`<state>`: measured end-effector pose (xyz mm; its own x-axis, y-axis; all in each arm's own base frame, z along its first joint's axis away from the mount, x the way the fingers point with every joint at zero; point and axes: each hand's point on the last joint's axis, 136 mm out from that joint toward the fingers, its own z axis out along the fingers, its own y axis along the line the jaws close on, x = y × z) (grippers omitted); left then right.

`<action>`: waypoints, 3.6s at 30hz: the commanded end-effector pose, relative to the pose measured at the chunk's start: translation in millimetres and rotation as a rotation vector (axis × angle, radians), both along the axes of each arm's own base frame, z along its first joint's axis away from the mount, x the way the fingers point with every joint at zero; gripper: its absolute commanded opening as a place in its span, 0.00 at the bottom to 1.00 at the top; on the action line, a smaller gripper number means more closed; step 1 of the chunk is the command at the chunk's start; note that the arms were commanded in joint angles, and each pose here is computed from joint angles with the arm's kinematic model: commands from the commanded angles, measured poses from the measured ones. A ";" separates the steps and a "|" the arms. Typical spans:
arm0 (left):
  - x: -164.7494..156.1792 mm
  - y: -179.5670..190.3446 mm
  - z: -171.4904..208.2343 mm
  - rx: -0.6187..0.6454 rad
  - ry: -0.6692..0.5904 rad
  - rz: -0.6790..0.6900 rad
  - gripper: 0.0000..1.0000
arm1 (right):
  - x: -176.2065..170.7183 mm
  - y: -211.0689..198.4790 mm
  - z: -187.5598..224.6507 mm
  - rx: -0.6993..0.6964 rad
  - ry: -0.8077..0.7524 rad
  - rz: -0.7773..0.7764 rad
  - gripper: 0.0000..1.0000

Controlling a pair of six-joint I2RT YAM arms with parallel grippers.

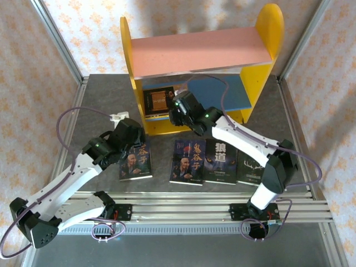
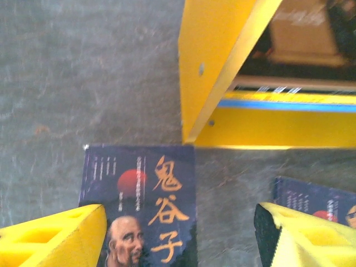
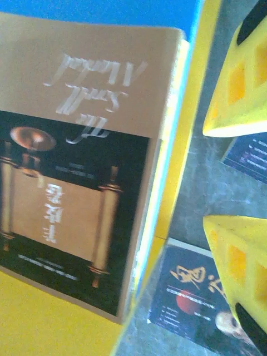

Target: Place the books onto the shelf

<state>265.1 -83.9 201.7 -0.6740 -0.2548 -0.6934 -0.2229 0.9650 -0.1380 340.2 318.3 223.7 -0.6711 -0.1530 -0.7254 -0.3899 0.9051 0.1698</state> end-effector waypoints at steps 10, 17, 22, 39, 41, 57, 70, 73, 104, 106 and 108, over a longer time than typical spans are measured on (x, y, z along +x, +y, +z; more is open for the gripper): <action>-25.2 26.7 -100.2 -0.101 0.237 0.158 0.71 | -90.1 85.8 -116.9 0.105 0.294 0.106 0.41; -29.4 34.0 -114.7 -0.137 0.248 0.197 0.71 | -106.1 119.1 -143.3 0.078 0.345 0.160 0.41; -31.0 34.9 -116.0 -0.145 0.249 0.200 0.71 | -108.9 132.1 -160.0 0.066 0.374 0.174 0.42; -31.0 33.7 -110.2 -0.165 0.230 0.193 0.71 | -100.7 109.1 -188.6 -0.067 0.362 0.121 0.26; -31.2 32.7 -110.3 -0.170 0.231 0.189 0.71 | -98.9 100.8 -192.0 -0.072 0.368 0.102 0.24; -28.5 29.0 -120.3 -0.166 0.254 0.178 0.71 | -85.2 28.0 -186.3 -0.079 0.365 -0.022 0.23; -34.5 17.3 -162.7 -0.170 0.400 0.157 0.67 | -67.5 38.2 -143.3 -0.001 0.292 -0.007 0.30; -35.3 12.0 -170.6 -0.190 0.421 0.146 0.66 | -64.3 33.0 -129.3 0.026 0.271 -0.009 0.31; -36.5 -85.6 -198.8 -0.272 0.460 -0.044 0.63 | -54.2 -107.0 -129.6 -0.033 0.283 -0.290 0.37; -33.9 -86.7 -193.7 -0.277 0.443 -0.049 0.63 | -58.4 -118.9 -132.8 -0.045 0.293 -0.308 0.37; -32.8 -89.1 -191.5 -0.285 0.441 -0.055 0.63 | -63.1 -123.6 -136.6 -0.050 0.302 -0.311 0.38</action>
<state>236.4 -99.5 20.2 -0.8454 -0.3339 -0.4169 -0.3579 0.9335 -0.0219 285.0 209.2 88.9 -0.8704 0.0653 -0.4880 -0.0543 0.9724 0.2269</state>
